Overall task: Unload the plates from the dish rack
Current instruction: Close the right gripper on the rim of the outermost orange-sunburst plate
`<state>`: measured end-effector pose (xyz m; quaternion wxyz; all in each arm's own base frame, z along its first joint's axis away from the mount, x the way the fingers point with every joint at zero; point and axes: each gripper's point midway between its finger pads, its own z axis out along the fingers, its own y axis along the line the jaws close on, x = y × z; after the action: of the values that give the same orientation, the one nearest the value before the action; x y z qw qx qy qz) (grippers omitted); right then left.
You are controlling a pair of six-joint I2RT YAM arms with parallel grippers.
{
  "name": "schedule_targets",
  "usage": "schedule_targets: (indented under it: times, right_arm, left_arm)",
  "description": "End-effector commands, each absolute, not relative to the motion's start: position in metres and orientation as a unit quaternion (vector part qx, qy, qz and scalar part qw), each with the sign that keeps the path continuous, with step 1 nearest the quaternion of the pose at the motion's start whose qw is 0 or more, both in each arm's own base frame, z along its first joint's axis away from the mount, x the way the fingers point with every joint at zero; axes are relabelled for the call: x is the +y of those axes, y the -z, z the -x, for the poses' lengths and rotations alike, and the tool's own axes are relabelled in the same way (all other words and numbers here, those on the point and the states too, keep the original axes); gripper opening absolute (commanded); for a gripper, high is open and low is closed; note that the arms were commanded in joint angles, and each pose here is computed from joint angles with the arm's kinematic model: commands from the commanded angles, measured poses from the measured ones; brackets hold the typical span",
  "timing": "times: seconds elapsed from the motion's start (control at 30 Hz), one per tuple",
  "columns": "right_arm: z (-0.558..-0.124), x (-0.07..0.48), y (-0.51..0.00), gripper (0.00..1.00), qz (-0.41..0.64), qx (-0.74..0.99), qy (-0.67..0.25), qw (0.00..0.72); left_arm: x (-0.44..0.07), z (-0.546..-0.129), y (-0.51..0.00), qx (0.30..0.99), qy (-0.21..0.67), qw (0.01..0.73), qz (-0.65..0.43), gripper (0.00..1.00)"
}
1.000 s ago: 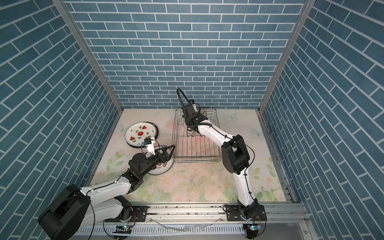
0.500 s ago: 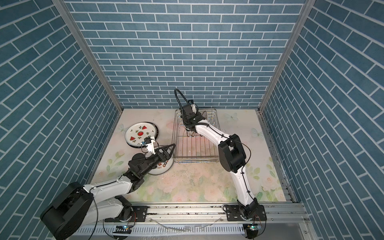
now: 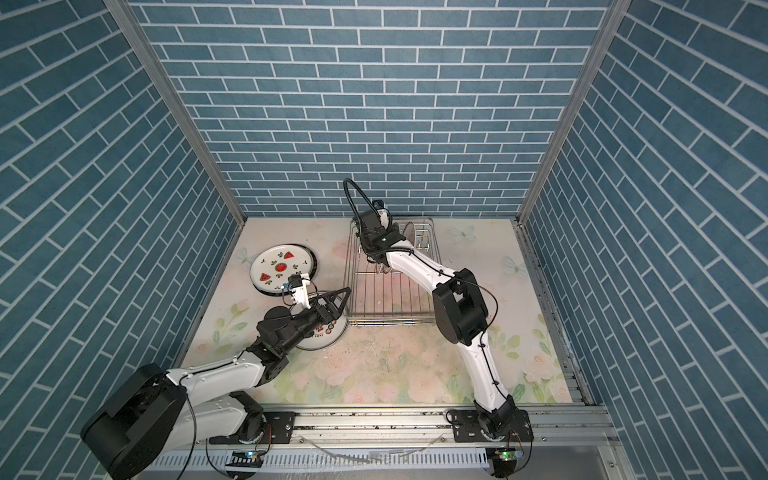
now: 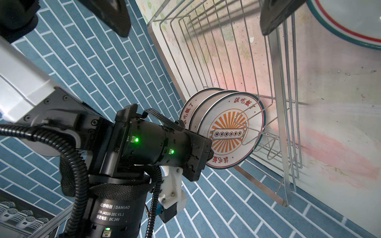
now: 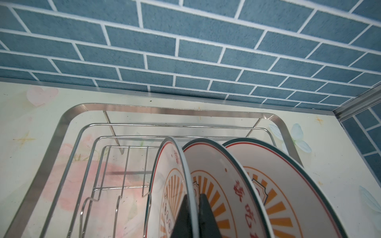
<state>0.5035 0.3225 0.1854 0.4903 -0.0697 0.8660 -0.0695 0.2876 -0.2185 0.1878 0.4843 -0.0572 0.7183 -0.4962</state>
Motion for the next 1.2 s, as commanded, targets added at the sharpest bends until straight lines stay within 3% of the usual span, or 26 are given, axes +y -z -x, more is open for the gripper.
schedule_targets:
  times: [0.0,0.9,1.17]
  right_arm:
    - [-0.502,0.323,-0.201,0.06,0.082,0.852,0.105,0.506]
    - [-0.438,0.317,-0.309,0.00,0.082,0.781,0.078,0.614]
    - [-0.397,0.310,-0.326,0.00,0.095,0.774,-0.033,0.625]
  left_arm:
    - [-0.219,-0.289,-0.192,0.716,0.492,0.493,0.052,1.00]
    - [-0.201,-0.282,-0.191,0.715,0.473,0.510,0.073,1.00]
    - [-0.199,-0.273,-0.200,0.692,0.490,0.527,0.059,1.00]
